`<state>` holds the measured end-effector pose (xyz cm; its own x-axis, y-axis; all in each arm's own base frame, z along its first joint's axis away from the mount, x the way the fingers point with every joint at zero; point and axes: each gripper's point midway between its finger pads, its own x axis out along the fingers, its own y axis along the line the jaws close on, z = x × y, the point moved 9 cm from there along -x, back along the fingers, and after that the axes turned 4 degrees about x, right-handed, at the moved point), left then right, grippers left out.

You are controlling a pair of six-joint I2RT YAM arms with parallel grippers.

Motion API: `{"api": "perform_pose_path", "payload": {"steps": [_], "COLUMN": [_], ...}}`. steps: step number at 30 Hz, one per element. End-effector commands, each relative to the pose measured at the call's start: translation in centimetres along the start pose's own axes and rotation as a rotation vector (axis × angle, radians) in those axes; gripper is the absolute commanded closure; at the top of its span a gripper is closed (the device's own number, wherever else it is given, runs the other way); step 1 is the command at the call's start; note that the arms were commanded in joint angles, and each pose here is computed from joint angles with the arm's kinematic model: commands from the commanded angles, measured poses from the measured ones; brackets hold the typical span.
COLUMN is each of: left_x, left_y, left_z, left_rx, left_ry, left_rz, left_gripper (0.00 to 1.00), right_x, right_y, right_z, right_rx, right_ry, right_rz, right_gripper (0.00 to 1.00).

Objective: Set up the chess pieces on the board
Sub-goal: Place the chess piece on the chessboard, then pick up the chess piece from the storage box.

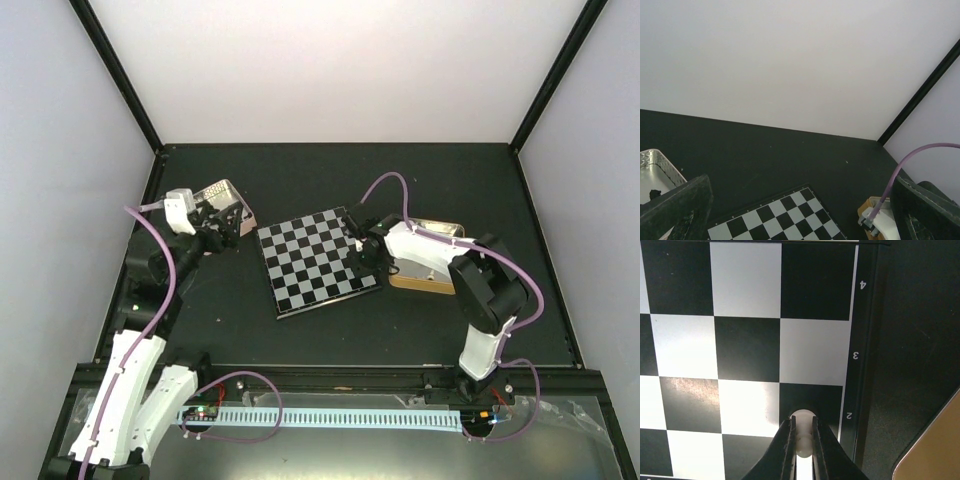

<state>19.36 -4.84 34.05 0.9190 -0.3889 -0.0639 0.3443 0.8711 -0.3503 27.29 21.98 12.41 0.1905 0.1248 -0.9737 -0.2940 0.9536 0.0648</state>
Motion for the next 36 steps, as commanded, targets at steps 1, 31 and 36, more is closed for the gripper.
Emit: {"api": "perform_pose_path", "payload": {"steps": [1,31,36], "left_x": [0.1,1.3,1.5], "left_y": [0.0,0.1,0.2], "left_z": [0.4,0.2,0.0], "left_rx": [0.016,0.008,0.004], "left_ry": [-0.005,0.030,0.035], "left_rz": [0.014,-0.006,-0.009], "left_gripper": [0.01,0.01,0.01], "right_x": [0.6,-6.1,-3.7], "right_y": [0.0,-11.3,-13.1], "right_z": [0.0,1.6,2.1], "right_rx": [-0.024,0.465,0.513], "right_ry": [0.024,-0.354,-0.311], "right_rz": [-0.030,-0.139,-0.174], "right_gripper": [0.93,0.66,0.67]}}
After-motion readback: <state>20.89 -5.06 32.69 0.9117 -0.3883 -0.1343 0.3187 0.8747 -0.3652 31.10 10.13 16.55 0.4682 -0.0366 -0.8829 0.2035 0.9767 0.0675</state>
